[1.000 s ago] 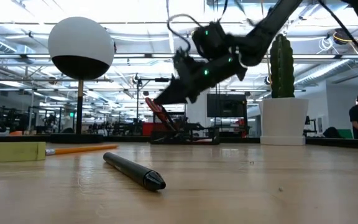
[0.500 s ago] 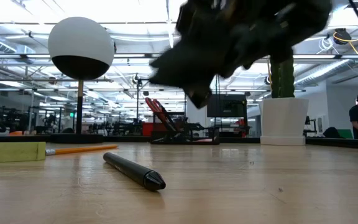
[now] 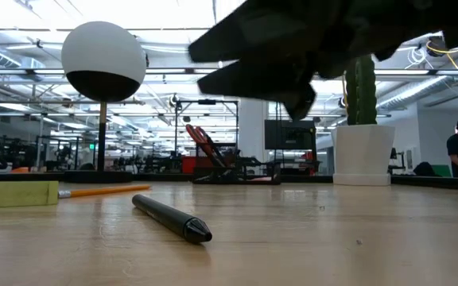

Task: Pick and place office supplies into organizer
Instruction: Put the black pen into the desk organizer

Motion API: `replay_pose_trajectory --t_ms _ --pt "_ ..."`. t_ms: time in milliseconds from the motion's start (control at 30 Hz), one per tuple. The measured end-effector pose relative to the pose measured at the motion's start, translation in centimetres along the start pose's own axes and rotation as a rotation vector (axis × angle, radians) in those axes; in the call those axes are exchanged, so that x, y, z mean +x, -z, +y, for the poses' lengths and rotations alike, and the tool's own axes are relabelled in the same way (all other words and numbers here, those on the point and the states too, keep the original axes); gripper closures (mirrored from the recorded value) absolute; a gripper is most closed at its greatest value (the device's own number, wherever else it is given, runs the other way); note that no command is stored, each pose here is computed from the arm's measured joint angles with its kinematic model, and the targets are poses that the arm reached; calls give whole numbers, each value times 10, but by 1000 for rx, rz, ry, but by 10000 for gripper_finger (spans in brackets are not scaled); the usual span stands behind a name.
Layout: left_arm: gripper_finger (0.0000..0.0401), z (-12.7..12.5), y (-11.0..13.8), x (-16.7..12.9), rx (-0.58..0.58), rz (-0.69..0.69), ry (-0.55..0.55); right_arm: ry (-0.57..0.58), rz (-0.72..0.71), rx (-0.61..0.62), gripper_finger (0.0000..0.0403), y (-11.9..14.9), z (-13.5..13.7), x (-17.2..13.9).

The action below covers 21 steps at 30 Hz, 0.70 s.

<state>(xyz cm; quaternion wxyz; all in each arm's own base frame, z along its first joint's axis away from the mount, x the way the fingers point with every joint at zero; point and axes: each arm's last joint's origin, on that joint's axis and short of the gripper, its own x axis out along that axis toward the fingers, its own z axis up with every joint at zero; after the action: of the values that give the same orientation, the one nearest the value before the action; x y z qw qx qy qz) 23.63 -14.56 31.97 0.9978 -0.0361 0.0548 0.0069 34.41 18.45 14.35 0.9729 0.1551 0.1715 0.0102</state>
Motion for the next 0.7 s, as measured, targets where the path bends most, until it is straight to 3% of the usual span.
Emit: replay_pose_trajectory --t_ms 100,233,400,500,633,700 --pt "304 0 -1 0 4 -10 2 -21 4 -41 207 2 6 13" --pt "304 0 -1 0 5 -9 2 -203 7 -85 169 7 12 29" --pt "304 -2 1 -1 13 6 32 -393 -70 18 155 8 14 36" --pt "304 -2 1 -1 16 15 55 -230 -78 69 156 11 7 39" --pt "304 -3 1 -1 16 17 76 28 -11 19 163 26 -1 41" --pt "304 -3 1 -1 15 17 77 99 28 -5 166 28 2 42"
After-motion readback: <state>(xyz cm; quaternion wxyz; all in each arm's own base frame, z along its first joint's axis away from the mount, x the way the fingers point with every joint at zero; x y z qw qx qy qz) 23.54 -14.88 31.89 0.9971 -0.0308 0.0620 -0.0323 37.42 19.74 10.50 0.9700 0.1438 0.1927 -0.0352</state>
